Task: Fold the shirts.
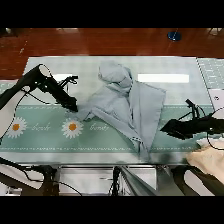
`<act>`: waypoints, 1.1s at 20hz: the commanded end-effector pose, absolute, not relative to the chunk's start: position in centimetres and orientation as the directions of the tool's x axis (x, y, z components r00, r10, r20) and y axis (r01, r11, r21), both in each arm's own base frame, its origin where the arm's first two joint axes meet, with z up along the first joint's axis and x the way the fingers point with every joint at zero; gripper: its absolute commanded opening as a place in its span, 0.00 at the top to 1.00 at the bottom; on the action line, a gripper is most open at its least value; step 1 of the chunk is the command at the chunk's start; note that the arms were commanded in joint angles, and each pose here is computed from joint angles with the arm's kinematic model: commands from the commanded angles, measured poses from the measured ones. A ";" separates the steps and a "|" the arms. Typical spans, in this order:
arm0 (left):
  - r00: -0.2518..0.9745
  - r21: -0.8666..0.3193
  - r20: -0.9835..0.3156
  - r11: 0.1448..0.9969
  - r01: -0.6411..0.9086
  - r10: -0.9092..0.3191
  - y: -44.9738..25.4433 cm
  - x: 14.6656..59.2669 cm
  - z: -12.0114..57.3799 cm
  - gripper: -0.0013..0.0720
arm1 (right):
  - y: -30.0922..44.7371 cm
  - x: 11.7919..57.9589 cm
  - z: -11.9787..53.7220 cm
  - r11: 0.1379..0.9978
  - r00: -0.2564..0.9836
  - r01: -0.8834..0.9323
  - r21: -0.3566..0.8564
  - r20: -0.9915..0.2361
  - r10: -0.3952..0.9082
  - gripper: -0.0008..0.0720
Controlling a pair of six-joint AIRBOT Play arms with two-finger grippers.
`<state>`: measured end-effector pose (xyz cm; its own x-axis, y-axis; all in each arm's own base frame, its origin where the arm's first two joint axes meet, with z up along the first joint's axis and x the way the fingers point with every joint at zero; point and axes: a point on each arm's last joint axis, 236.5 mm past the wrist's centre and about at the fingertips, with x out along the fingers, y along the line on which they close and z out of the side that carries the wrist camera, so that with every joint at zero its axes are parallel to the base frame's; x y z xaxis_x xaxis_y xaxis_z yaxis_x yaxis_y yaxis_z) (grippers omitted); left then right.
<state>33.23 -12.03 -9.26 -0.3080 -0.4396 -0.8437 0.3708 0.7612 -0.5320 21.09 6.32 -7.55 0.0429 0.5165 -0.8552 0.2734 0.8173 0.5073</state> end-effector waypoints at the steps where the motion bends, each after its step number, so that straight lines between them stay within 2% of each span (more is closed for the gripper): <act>1: -0.303 -0.530 -0.845 0.762 0.373 -0.440 -12.0 33.4 -9.2 0.94 | 7.6 22.8 -8.7 0.850 0.095 0.271 0.452 -0.891 0.443 0.24; 4: -0.302 -0.530 -0.846 0.759 0.377 -0.440 -12.0 33.4 -9.2 0.94 | 8.7 22.6 -9.4 0.879 0.073 0.254 0.403 -0.914 0.398 0.25; 9: -0.303 -0.531 -0.845 0.757 0.382 -0.440 -12.0 33.4 -9.2 0.94 | 12.4 20.3 -12.6 0.895 -0.084 0.226 0.384 -0.908 0.411 0.26; 11: -0.303 -0.531 -0.845 0.757 0.382 -0.440 -12.0 33.4 -9.2 0.94 | 14.4 20.6 -13.4 0.888 -0.080 0.219 0.405 -0.899 0.430 0.38; 12: -0.303 -0.531 -0.845 0.756 0.383 -0.440 -12.0 33.4 -9.2 0.94 | 15.1 20.8 -13.6 0.883 -0.068 0.219 0.416 -0.896 0.439 0.53; 14: -0.302 -0.531 -0.845 0.753 0.389 -0.441 -12.0 33.4 -9.2 0.94 | 15.9 21.7 -13.1 0.870 -0.026 0.222 0.441 -0.889 0.458 0.93; 15: -0.299 -0.531 -0.846 0.753 0.390 -0.441 -12.0 33.4 -9.1 0.94 | 16.0 22.3 -12.4 0.867 -0.002 0.203 0.454 -0.886 0.464 0.96; 17: -0.247 -0.527 -0.850 0.748 0.403 -0.465 -12.4 34.4 -8.2 0.95 | 16.3 24.5 -9.0 0.868 0.095 0.098 0.487 -0.873 0.478 0.96; 19: -0.108 -0.519 -0.843 0.744 0.421 -0.527 -13.2 37.1 -4.9 0.95 | 16.4 27.3 -3.6 0.863 0.247 0.000 0.505 -0.836 0.489 0.96; 22: 0.163 -0.456 -0.785 0.735 0.502 -0.598 -13.4 41.5 5.2 0.95 | 15.0 30.9 7.5 0.873 0.511 -0.099 0.477 -0.729 0.456 0.96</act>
<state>38.28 -12.87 -2.22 -0.0458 -0.5332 -0.8448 0.4489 0.7444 -0.4942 28.70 15.73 -1.40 0.3122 0.4672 -0.8272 -0.0224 0.8741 0.4852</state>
